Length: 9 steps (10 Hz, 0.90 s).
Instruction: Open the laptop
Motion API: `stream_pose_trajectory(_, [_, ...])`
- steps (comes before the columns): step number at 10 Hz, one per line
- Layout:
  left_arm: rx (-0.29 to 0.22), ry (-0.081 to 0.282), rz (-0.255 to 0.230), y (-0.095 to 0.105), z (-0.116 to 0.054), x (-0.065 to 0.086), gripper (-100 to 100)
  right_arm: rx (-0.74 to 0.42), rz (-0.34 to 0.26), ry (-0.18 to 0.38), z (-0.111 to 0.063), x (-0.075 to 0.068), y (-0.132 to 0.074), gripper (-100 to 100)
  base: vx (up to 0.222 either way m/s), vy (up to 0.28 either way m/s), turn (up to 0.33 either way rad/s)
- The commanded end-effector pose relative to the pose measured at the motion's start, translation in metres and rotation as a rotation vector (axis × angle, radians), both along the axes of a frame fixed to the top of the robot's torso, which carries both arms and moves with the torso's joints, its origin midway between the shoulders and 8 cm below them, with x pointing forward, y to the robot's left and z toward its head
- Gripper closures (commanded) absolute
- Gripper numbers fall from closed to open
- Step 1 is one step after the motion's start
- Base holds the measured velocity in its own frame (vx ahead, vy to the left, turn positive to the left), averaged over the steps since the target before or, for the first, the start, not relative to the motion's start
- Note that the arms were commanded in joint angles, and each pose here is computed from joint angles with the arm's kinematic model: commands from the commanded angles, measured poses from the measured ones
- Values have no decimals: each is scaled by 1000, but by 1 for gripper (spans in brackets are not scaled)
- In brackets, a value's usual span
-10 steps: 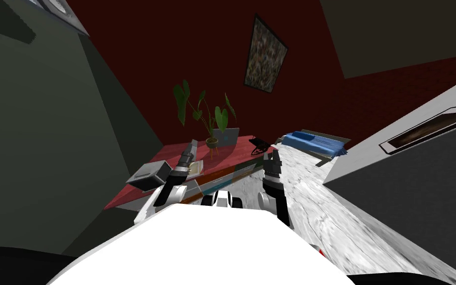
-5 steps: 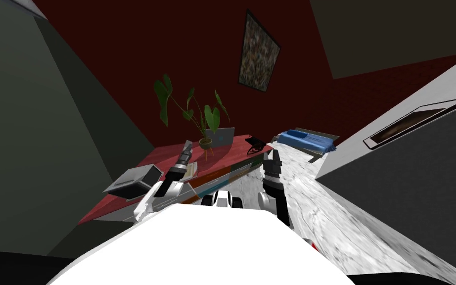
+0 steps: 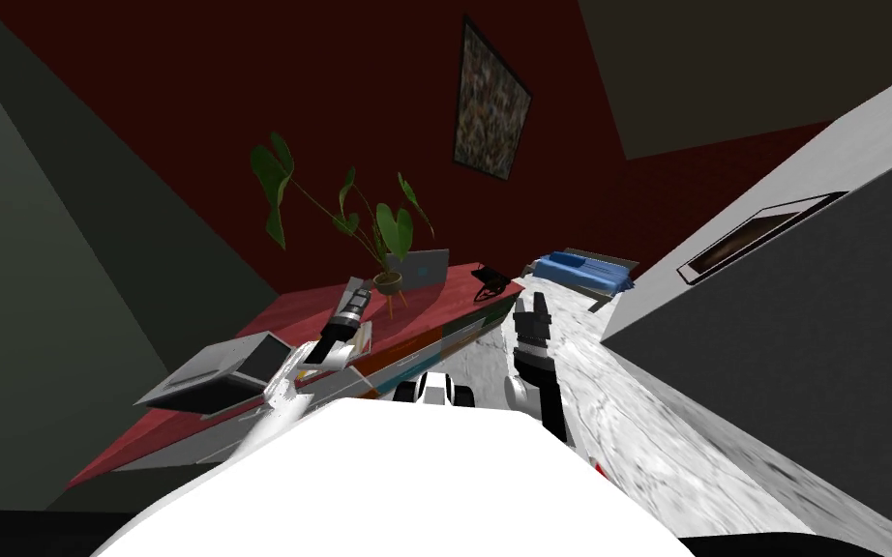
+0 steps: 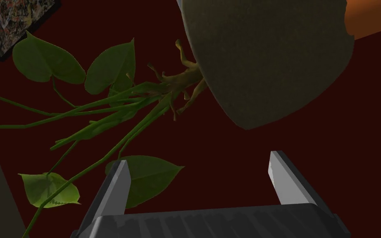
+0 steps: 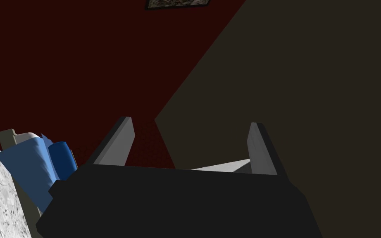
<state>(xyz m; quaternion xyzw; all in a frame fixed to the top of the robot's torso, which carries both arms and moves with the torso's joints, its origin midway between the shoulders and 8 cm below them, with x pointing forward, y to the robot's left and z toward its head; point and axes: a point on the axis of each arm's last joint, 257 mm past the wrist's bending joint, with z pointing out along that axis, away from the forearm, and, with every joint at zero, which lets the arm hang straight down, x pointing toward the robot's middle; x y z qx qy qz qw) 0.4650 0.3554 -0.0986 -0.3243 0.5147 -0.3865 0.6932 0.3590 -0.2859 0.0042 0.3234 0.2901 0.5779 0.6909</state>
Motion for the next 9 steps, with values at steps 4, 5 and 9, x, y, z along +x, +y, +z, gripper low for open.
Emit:
stream_pose_trajectory(4, [48, 119, 135, 85, -15, 28, -100, 0, 0, 0, 0, 0, 0, 0, 33, -82, -106])
stream_pose_trajectory(5, [54, 139, 164, 102, -16, 32, -100, 0, 0, 0, 0, 0, 0, 0, 46, -103, -121])
stream_pose_trajectory(9, [64, 200, 259, 158, -17, 40, -100, 0, 0, 0, 0, 0, 0, 0, 63, -81, -90])
